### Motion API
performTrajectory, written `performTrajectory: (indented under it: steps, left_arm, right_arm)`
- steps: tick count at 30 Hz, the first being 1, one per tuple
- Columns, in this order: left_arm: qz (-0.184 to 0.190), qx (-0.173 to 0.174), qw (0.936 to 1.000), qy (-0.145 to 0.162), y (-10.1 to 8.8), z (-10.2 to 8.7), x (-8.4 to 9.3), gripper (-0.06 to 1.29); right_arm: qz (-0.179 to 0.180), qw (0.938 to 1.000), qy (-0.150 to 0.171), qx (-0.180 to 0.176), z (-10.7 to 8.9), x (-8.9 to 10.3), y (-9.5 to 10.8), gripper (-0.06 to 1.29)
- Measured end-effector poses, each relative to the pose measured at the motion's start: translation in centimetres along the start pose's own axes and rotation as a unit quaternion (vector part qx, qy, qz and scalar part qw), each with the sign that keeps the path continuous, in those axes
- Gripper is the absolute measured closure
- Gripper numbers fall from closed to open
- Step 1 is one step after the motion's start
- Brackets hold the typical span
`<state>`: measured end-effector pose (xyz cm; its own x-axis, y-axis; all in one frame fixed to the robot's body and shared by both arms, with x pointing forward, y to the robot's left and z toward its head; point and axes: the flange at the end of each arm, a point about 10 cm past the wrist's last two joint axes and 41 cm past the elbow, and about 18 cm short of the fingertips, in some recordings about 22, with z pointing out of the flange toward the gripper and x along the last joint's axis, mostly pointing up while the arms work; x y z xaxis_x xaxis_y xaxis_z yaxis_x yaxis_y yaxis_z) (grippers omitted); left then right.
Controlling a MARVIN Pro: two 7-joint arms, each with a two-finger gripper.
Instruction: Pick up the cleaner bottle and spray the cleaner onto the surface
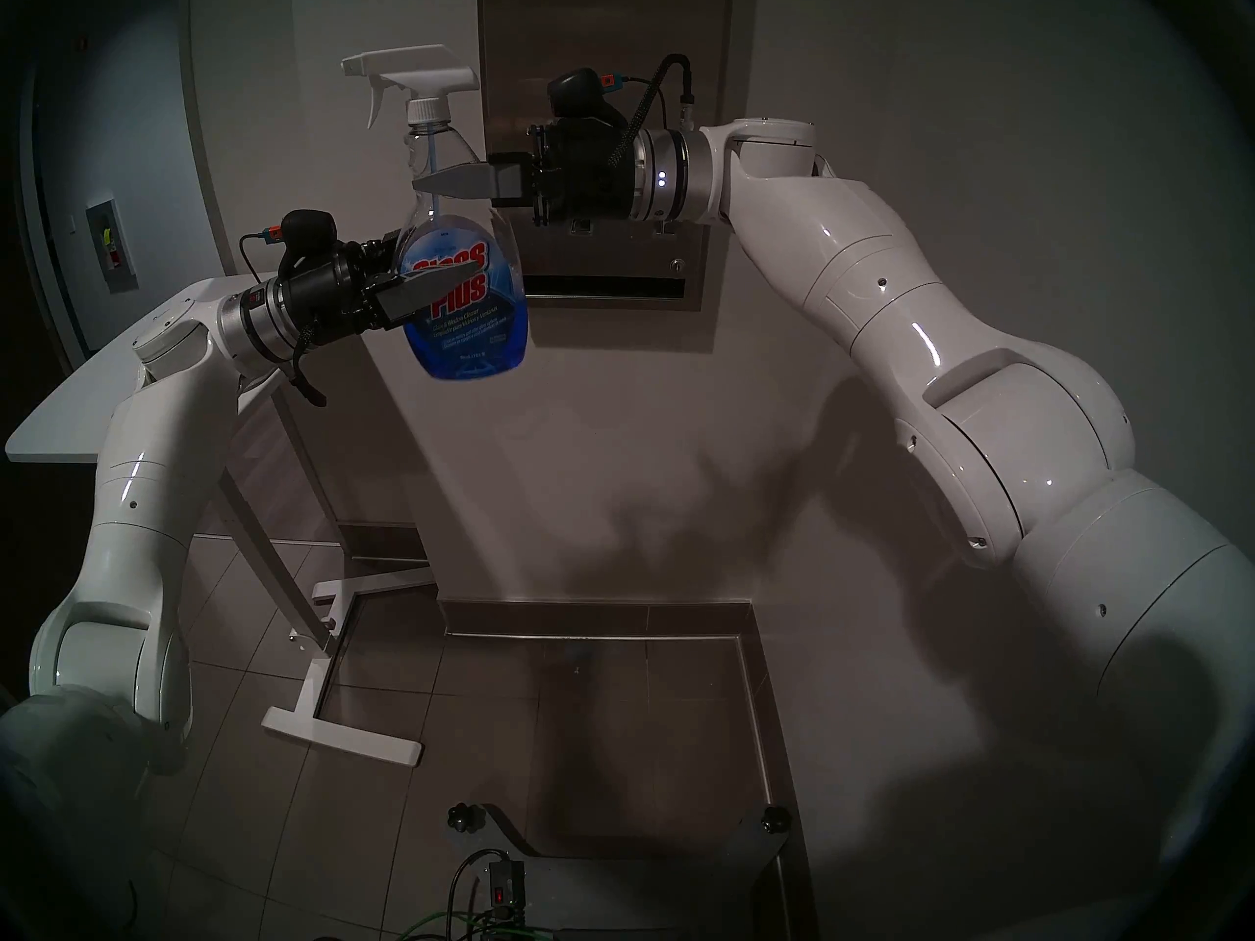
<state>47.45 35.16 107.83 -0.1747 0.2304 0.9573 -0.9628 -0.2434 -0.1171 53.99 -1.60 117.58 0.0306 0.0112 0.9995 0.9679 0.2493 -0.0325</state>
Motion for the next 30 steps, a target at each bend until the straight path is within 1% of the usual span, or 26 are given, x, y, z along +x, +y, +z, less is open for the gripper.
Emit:
performTrajectory:
  steps: [7,11,15,17,20,25,26,28,30]
  left_arm:
    - [0.006,-0.004,0.9999,0.015,0.3,0.0,1.2,-0.03]
    - [0.013,0.003,0.9995,0.029,0.3,-0.3,1.9,-0.03]
    - [0.012,0.014,0.9991,0.037,0.4,-0.7,1.9,-0.03]
    - [0.013,0.022,0.9985,0.048,0.4,-1.2,2.1,-0.03]
    - [0.014,0.029,0.9978,0.057,0.4,-1.5,2.3,-0.03]
    - [0.014,0.038,0.9969,0.068,0.4,-2.0,2.5,-0.03]
    - [0.013,0.04,0.9965,0.071,0.4,-2.1,2.5,-0.03]
    - [0.013,0.042,0.9962,0.074,0.4,-2.2,2.4,-0.03]
    - [0.013,0.042,0.9962,0.074,0.4,-2.2,2.4,-0.03]
  right_arm:
    - [-0.019,0.9997,-0.003,0.011,-0.3,-1.1,0.0,0.91]
    - [-0.043,0.999,-0.003,0.012,-0.6,-1.5,0.2,0.91]
    - [-0.071,0.9974,0.0,0.008,-1.1,-1.3,0.4,0.91]
    - [-0.092,0.9958,-0.002,0.003,-1.4,-1.4,0.6,0.91]
    - [-0.11,0.9939,-0.006,-0.007,-1.7,-1.5,0.8,0.91]
    - [-0.14,0.9894,-0.009,-0.037,-2.1,-1.4,1.3,0.91]
    - [-0.15,0.9874,-0.01,-0.049,-2.3,-1.3,1.4,0.91]
    - [-0.159,0.9854,-0.011,-0.06,-2.4,-1.1,1.6,0.91]
    - [-0.159,0.9854,-0.011,-0.06,-2.4,-1.1,1.6,0.91]
